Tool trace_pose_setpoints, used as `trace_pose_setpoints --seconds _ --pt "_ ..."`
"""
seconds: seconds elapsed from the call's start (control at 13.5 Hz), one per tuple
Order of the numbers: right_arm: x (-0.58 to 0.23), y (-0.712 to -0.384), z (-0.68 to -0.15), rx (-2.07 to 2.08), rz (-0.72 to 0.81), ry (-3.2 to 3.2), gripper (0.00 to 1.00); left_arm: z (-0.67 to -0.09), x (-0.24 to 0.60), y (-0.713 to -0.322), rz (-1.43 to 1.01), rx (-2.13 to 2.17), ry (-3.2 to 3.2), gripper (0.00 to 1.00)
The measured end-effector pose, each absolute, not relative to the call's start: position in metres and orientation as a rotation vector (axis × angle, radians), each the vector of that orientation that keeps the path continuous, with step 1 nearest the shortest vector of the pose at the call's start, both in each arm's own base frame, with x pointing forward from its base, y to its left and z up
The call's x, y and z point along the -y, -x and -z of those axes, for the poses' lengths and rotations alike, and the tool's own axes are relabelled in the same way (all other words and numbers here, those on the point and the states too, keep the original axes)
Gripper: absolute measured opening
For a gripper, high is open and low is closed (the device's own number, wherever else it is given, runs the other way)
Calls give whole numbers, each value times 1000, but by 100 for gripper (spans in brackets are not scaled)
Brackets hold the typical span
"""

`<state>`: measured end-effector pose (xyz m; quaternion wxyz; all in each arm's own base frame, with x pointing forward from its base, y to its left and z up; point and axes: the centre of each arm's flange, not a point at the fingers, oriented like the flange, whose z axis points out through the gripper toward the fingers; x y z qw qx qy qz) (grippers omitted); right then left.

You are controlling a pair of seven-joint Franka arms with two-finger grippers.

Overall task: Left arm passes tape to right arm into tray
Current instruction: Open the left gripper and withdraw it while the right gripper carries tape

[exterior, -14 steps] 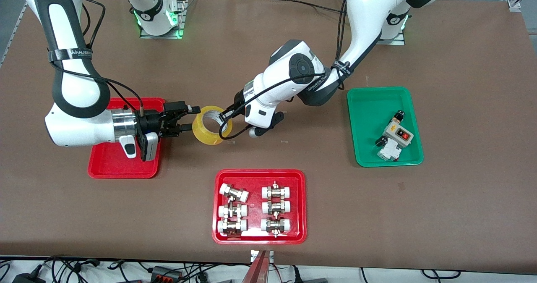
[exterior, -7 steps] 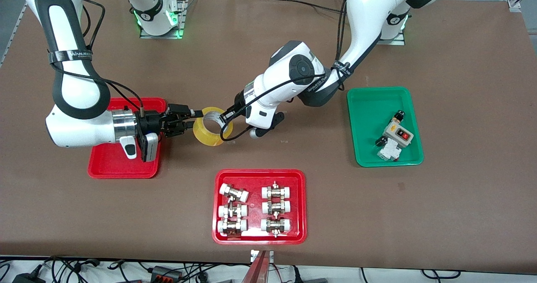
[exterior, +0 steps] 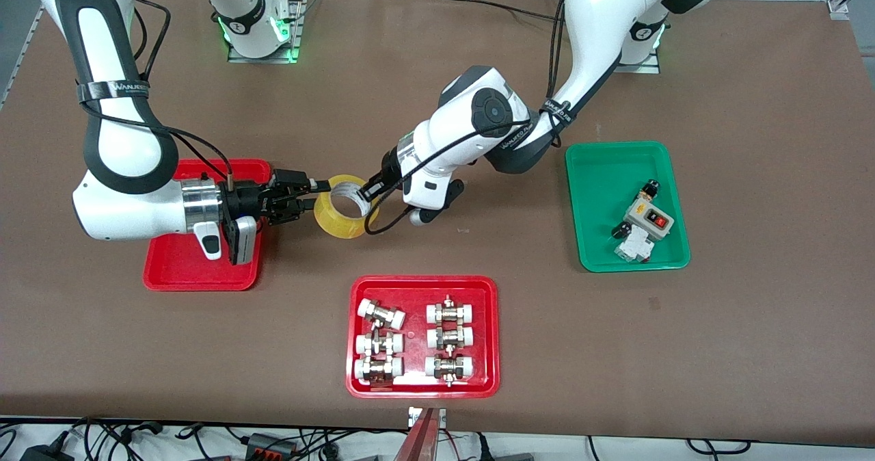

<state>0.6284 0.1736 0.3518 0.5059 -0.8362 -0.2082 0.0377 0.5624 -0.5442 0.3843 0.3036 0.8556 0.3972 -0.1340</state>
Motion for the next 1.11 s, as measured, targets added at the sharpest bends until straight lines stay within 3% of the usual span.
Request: trace_pose_setpoints --seconds 0.59,1.11 --pt "-174 -629 -346 508 -93 2014 54 -396 523 -582 268 -1012 -2333 100" --pt "-159 -633 -342 511 -79 2082 54 -484 373 -635 196 -585 -2643 100"
